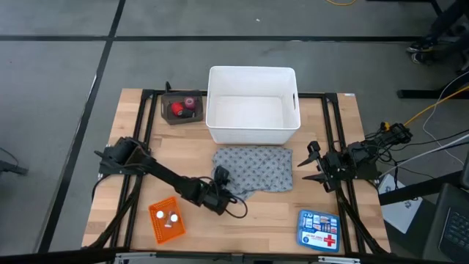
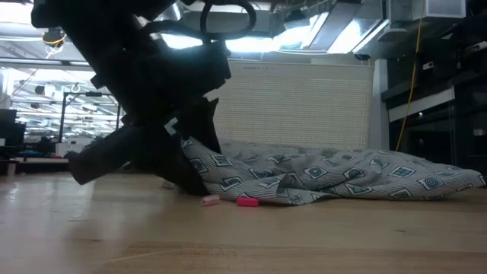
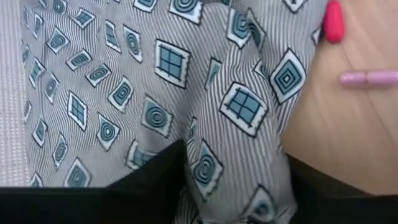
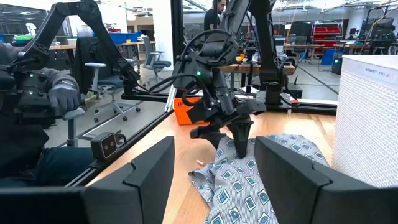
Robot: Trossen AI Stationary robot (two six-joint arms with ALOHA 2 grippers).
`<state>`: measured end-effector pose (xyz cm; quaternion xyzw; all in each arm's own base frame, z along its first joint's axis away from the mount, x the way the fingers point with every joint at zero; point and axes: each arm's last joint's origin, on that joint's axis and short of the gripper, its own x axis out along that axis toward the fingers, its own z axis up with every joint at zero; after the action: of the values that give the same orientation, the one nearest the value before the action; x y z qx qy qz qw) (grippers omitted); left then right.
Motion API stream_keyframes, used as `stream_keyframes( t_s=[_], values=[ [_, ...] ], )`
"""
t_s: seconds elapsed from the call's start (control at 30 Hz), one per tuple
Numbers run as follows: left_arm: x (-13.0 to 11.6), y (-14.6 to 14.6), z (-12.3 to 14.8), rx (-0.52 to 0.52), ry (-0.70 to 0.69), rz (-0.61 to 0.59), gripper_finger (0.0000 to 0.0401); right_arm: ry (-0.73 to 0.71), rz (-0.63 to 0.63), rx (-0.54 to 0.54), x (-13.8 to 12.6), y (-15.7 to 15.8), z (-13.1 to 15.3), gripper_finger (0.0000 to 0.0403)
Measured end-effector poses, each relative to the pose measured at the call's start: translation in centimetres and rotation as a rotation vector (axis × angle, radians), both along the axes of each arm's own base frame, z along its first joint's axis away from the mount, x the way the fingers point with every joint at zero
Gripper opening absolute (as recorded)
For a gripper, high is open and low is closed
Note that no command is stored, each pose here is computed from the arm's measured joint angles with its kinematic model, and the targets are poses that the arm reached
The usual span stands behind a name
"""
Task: Pick & Place Medicine items
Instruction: Put the gray patient gown into the white laundry bin
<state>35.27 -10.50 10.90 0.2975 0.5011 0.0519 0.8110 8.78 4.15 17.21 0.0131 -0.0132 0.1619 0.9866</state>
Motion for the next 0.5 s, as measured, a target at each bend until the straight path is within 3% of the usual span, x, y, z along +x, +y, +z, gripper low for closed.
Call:
stream_keyframes(
  t_s=[0.3,0.5],
  values=[
    [0.1,0.2,0.1,-0.022,-0.022,0.044,0.0028,0.0,0.0,0.0,0.0,0.0,0.0,0.0224],
    [0.7,-0.5,2.6,-0.058,-0.067,0.023,0.0016,0.0,0.0,0.0,0.0,0.0,0.0,0.0224]
  ],
)
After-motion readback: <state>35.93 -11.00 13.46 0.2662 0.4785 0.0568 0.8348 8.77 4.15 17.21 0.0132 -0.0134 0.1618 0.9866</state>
